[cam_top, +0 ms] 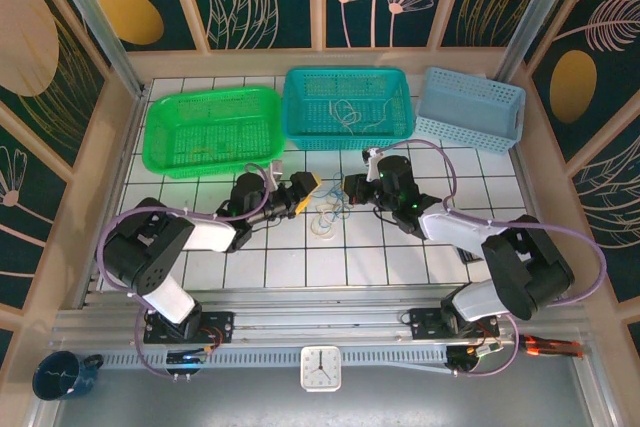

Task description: Untangle the cables

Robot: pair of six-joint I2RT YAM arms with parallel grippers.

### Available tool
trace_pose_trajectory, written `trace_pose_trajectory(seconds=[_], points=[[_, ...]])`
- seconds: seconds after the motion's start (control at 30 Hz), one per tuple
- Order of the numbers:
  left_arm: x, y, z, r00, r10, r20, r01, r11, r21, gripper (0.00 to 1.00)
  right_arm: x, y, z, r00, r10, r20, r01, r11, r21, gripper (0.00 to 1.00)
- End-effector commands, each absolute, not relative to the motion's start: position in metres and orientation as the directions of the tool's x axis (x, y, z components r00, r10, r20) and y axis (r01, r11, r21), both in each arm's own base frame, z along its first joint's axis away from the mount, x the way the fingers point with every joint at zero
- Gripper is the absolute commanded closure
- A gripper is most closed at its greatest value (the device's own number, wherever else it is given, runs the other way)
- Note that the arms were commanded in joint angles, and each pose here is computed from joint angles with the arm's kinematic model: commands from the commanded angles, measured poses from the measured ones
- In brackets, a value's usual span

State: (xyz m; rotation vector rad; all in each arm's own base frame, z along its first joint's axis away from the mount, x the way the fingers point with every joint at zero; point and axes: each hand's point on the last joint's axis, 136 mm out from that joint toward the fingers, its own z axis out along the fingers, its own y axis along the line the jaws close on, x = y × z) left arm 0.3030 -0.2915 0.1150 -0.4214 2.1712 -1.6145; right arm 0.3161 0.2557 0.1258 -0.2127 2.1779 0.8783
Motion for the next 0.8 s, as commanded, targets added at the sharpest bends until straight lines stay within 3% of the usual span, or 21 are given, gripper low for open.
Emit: trace_pose_trajectory(seconds=[0.0,0.3,0.77], points=[[0.302,-0.294,0.125,-0.87,-0.481,-0.112,0.002,0.224,-0.975,0.11,0.318,0.255,0.139,-0.664,0.154,-0.731,-0.417,0.736,0.534,1.0],[0.307,-0.301,0.111,-0.877,-0.476,-0.075,-0.029,0.207,-0.978,0.12,0.318,0.255,0.142,-0.663,0.157,-0.732,-0.421,0.73,0.538,1.0],[0.33,-0.313,0.093,-0.872,-0.48,-0.097,-0.024,0.24,-0.97,0.36,0.312,0.253,0.145,-0.663,0.166,-0.73,-0.419,0.725,0.546,1.0]])
